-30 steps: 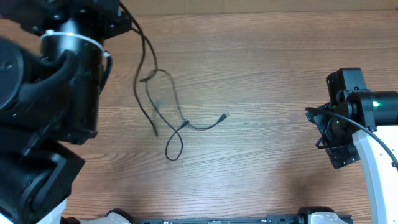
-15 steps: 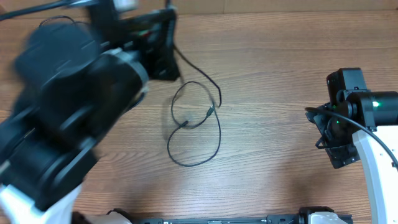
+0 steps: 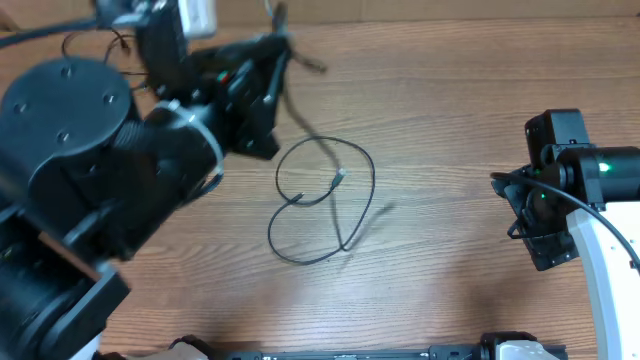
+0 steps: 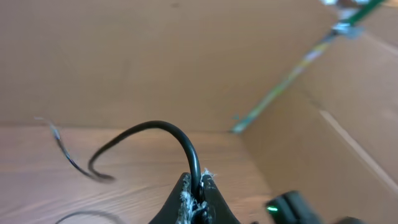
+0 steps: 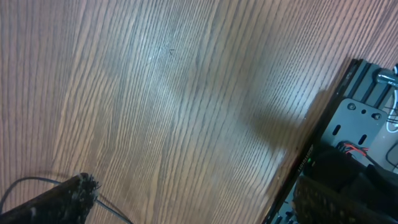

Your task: Untangle cables

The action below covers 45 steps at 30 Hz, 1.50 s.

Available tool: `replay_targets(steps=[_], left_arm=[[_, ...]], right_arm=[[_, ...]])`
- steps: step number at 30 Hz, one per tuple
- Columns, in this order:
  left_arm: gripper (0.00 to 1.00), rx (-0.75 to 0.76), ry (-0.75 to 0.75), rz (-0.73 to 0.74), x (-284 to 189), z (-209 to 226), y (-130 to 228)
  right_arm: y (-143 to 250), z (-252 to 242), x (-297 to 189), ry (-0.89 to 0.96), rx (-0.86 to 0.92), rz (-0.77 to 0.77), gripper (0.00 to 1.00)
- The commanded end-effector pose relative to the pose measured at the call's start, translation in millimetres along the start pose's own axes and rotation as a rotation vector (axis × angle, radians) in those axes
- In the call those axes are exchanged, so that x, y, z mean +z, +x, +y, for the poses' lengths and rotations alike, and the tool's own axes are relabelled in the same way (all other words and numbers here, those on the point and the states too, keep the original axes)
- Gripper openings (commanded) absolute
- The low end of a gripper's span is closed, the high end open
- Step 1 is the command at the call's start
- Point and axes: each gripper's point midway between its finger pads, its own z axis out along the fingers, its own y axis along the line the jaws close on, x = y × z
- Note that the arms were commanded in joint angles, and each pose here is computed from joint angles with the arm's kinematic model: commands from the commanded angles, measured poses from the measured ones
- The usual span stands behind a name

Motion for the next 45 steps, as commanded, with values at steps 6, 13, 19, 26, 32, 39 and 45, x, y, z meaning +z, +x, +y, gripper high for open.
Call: replay_targets(steps=[6, 13, 19, 26, 32, 39, 45], left_arm=[[0.04, 0.011, -0.189, -0.169, 0, 29, -32], [0.04, -0.024, -0.158, -0.326, -7, 21, -69], [0.04, -0.036, -0.312, -0.396, -7, 58, -85], [0.04, -0.050, -0.614, -0.467, -7, 134, -103], [0.04, -0.071, -0.826, -0.473, -6, 205, -113], [0.04, -0.113, -0.992, -0.467, -19, 276, -121], [0.04, -0.156, -0.973, -0.412, -15, 311, -121]], right_arm=[[-3, 2, -9, -0.036, 0.015, -0.015, 1.00], [-3, 2, -9, -0.036, 0.015, -0.015, 1.00], [-3, 2, -9, -0.036, 0.015, -0.015, 1.00], [-3, 2, -9, -0.036, 0.015, -0.015, 1.00], [-3, 2, -9, -0.036, 0.015, -0.015, 1.00], [-3, 2, -9, -0.036, 0.015, -0.015, 1.00], [-3, 2, -9, -0.036, 0.015, -0.015, 1.00]])
